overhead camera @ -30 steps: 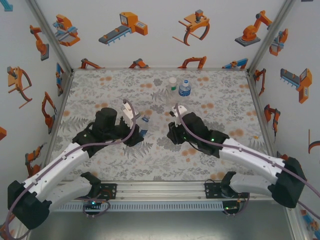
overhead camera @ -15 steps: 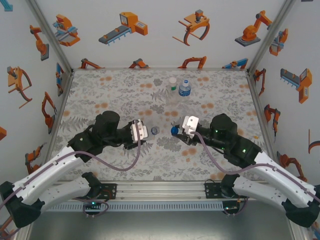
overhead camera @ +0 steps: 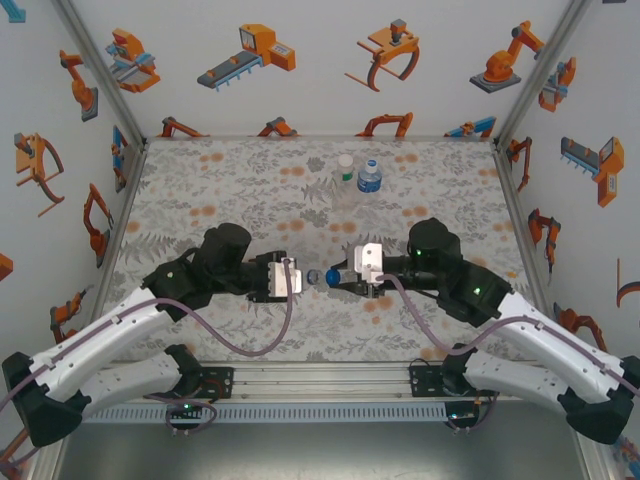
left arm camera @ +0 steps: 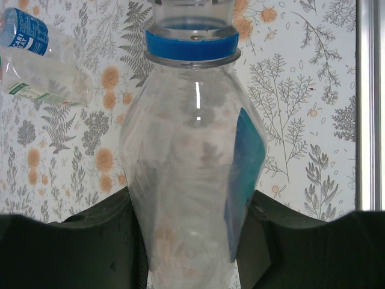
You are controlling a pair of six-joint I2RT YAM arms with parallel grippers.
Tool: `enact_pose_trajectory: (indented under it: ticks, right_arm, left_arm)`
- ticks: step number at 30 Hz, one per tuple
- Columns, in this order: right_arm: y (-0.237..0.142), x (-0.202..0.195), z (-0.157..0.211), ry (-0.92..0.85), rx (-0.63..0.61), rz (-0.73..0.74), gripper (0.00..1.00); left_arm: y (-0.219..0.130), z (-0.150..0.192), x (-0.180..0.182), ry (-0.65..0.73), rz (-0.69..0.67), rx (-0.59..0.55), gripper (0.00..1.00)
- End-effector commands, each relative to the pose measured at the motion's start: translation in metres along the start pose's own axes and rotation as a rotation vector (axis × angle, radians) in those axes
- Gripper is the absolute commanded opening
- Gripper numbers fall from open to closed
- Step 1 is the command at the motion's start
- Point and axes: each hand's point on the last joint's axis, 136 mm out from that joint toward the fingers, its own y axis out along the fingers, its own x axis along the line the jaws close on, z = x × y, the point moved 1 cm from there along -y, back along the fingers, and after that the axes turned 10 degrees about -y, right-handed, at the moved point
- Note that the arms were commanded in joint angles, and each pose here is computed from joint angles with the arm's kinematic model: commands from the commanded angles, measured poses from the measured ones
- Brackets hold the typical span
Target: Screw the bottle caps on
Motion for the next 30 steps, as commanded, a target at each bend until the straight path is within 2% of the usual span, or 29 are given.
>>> enact_pose_trajectory:
  ticks: [1, 9, 17, 30]
  right_arm:
    - [0.001, -0.004, -0.019, -0.046, -0.067, 0.001, 0.0]
    - [0.013, -0.005, -0.02, -0.025, -0.096, -0.003, 0.0]
    - [0.015, 0.0, -0.01, -0.003, -0.046, -0.014, 0.0]
    - [0.023, 0.005, -0.013, -0.017, -0.047, -0.033, 0.0]
  left_arm:
    - [-0.005, -0.016, -0.003, 0.04, 0.027, -0.044, 0.0]
    - [-0.006, -0.02, 0.0, 0.022, 0.02, -0.05, 0.0]
    - [-0.007, -0.021, 0.001, -0.028, 0.013, -0.05, 0.0]
    - [-0.011, -0.03, 0.0, -0.058, 0.024, -0.082, 0.0]
